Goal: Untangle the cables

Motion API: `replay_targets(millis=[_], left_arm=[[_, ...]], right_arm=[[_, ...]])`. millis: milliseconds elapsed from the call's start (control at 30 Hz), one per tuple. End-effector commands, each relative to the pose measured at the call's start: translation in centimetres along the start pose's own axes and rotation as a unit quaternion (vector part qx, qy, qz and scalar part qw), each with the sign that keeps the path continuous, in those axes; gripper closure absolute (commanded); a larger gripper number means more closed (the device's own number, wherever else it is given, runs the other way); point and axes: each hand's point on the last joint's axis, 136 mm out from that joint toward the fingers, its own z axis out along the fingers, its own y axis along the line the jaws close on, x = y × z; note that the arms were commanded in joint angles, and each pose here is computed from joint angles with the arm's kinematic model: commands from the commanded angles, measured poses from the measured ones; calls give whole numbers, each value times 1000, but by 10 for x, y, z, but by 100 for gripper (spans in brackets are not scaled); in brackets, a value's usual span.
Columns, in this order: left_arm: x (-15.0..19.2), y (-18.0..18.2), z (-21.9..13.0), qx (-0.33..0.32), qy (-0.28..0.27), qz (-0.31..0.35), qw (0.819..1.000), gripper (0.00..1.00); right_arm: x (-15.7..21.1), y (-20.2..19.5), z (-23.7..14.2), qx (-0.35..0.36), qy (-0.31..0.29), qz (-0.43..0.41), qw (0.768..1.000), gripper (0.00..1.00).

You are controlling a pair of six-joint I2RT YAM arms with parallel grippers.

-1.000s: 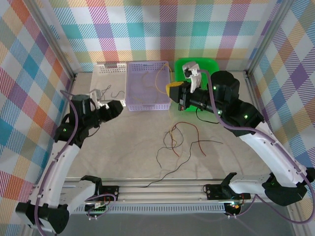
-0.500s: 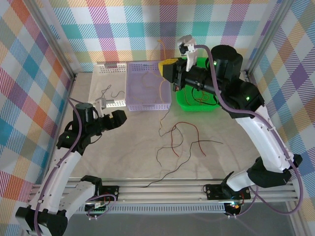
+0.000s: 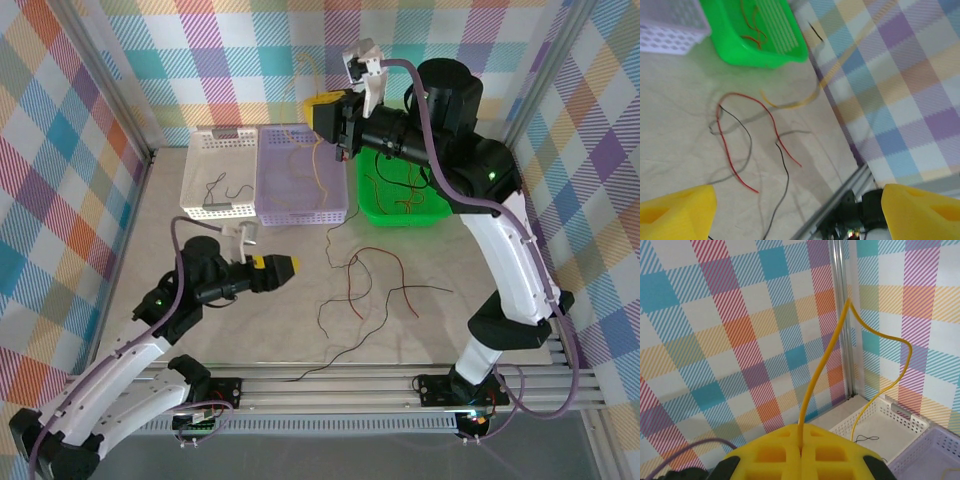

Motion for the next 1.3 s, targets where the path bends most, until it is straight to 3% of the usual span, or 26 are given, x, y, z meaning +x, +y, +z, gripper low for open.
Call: replay_targets(millis=[0, 200, 400, 767, 1100, 1267], left_arm=[[10, -9, 16, 16, 0, 33, 999, 15], [47, 10, 50, -40, 48, 115, 991, 12], [47, 34, 70, -94, 37, 163, 982, 10], [28, 21, 110, -59, -8, 186, 981, 6], [9, 20, 134, -73, -36, 196, 977, 8], [3, 13, 140, -64, -43, 195, 978, 16]], right_arm=[[-13, 12, -9, -20, -16, 2, 1000, 100], [-23, 21, -18, -37, -29, 10, 999, 100], [-27, 35, -29, -69, -29, 33, 997, 100], [-32, 55, -45, -114, -31, 62, 991, 100], [-32, 70, -58, -151, -30, 83, 985, 100], [-29, 71, -61, -154, -29, 85, 984, 100]])
